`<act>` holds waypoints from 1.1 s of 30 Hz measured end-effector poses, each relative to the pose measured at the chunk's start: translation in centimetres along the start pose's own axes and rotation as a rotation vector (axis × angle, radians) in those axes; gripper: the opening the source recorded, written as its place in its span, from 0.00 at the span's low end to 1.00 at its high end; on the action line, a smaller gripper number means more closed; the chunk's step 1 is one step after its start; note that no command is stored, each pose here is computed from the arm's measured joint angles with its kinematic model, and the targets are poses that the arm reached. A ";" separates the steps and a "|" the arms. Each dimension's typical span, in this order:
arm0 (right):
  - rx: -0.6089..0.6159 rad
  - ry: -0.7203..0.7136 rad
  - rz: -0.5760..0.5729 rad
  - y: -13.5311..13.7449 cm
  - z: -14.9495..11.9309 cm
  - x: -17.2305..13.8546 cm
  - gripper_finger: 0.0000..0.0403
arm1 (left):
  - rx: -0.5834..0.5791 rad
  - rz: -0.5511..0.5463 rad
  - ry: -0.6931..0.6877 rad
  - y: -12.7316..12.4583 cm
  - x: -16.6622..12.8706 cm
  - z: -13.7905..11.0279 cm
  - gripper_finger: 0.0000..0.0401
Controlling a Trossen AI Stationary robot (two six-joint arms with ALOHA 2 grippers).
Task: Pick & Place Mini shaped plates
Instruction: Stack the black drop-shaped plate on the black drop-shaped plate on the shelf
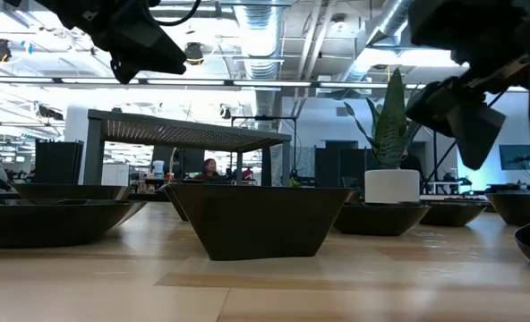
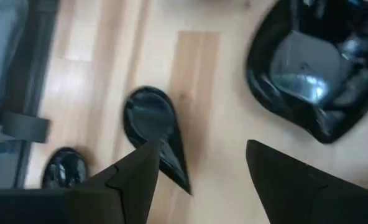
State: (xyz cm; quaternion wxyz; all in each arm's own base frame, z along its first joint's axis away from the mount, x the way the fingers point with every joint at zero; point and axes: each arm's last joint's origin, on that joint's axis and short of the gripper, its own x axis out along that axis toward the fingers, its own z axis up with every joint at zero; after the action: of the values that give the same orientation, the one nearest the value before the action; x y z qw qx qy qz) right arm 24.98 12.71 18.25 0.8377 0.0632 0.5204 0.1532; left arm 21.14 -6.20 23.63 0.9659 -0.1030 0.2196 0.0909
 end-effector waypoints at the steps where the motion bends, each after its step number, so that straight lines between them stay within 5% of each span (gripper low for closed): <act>1: -0.005 -0.010 0.007 0.1 0.0 0.1 0.58 | 0.000 0.000 -0.001 0.0 0.0 0.0 0.25; 19: -0.066 -0.048 0.058 -0.8 -3.7 2.5 0.57 | -0.055 -0.008 -0.018 -0.1 0.0 0.2 0.25; 33: -0.056 -0.090 0.118 -1.5 -4.0 2.8 0.22 | -0.057 -0.011 -0.023 -0.1 0.0 0.2 0.25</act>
State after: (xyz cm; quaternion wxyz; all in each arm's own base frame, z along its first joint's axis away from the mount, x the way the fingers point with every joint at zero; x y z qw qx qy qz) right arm 22.88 12.04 13.65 0.8511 0.0771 0.4733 0.2136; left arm 21.26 -6.24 23.86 0.9654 -0.1306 0.2054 0.0932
